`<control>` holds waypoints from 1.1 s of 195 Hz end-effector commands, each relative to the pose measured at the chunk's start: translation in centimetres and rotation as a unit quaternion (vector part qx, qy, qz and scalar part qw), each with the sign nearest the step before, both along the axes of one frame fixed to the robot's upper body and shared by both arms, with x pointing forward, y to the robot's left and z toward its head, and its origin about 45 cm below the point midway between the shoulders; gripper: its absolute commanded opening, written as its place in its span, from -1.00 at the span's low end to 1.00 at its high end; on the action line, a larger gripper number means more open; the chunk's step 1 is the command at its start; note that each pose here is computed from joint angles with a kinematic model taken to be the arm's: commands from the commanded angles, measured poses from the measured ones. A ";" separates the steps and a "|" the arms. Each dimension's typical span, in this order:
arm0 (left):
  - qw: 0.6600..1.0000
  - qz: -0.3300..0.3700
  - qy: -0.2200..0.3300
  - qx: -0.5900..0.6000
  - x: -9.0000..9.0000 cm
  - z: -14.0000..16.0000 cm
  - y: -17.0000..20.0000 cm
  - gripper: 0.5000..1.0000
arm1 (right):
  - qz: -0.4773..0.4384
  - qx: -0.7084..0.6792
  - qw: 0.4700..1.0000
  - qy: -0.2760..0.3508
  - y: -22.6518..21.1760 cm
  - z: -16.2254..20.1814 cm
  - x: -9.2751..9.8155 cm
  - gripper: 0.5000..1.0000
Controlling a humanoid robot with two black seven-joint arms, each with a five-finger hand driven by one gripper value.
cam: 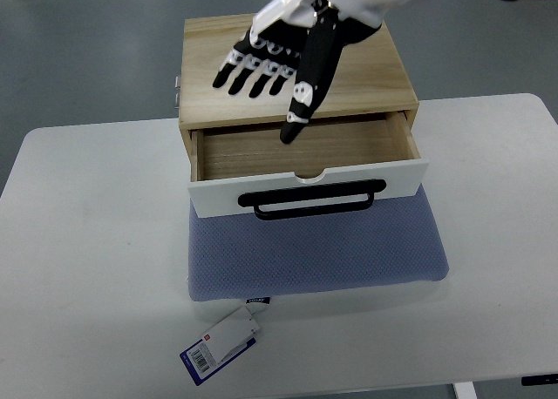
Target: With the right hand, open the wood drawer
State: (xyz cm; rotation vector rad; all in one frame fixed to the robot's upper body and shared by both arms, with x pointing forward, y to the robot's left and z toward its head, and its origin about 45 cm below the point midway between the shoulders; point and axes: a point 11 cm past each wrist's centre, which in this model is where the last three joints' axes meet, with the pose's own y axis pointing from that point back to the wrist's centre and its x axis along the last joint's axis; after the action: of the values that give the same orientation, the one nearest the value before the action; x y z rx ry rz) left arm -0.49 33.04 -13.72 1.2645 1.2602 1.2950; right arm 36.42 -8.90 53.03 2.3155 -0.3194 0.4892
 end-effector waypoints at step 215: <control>1.000 -0.005 0.001 -0.008 0.0 0.0 -0.4 1.00 | -0.495 0.729 0.443 0.166 -23.0 -26.5 14.0 0.78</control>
State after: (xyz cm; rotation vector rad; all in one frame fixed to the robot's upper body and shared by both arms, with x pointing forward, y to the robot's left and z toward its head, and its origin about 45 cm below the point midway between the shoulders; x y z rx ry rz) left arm -0.53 32.66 -13.75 1.2610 1.2603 1.2742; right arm 50.76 -32.71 27.85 2.7251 -2.4646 -1.3839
